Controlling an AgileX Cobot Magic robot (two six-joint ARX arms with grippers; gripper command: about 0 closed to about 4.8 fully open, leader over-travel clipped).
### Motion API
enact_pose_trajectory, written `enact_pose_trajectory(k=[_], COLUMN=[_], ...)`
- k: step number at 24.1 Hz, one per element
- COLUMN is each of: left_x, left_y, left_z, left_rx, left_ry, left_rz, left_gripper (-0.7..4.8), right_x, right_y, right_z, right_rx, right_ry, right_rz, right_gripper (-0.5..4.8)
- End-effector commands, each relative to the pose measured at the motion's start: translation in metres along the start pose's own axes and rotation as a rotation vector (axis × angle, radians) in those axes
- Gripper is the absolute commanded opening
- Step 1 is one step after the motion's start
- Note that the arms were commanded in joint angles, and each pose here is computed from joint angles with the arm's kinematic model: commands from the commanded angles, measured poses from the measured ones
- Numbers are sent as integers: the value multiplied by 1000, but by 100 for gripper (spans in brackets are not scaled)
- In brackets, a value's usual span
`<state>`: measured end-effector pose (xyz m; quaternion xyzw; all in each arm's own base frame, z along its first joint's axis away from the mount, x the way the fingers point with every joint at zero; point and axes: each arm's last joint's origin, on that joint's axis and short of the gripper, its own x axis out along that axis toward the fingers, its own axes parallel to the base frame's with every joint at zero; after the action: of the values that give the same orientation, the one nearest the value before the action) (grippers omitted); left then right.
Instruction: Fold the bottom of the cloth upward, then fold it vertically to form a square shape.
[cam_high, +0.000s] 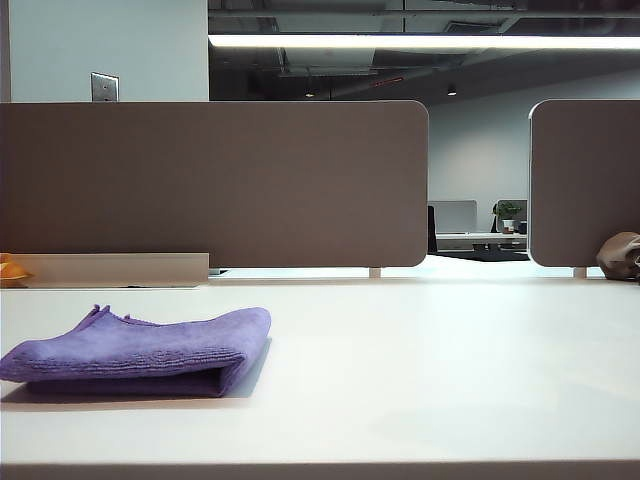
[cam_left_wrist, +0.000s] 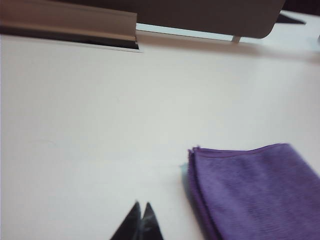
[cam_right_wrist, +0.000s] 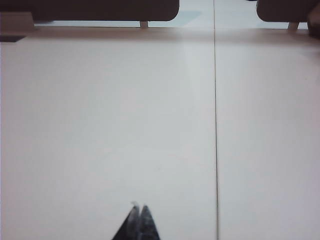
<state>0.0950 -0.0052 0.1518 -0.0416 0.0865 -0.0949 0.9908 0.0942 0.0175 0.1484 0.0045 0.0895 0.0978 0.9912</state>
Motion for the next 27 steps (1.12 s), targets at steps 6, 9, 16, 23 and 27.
enact_pose_trajectory(k=[6, 9, 16, 23, 27], left_x=[-1, -1, -1, -1, -2], left_y=[5, 5, 5, 7, 12], left_z=[-2, -2, -2, -2, -2], left_rx=[89, 89, 89, 86, 76], left_ry=[21, 20, 20, 19, 16], left_rz=[167, 163, 162, 184, 238], left_gripper=[-5, -5, -5, -5, -5], right_x=[1, 1, 1, 0, -1], right_y=[-2, -1, -1, -12, -18], right_z=[-1, -2, -2, -1, -1], right_rx=[-80, -80, -80, -59, -49], right_ry=[1, 0, 0, 2, 3], right_rz=[-56, -46, -45, -154, -219], right_gripper=[-1, -1, -1, -1, -1])
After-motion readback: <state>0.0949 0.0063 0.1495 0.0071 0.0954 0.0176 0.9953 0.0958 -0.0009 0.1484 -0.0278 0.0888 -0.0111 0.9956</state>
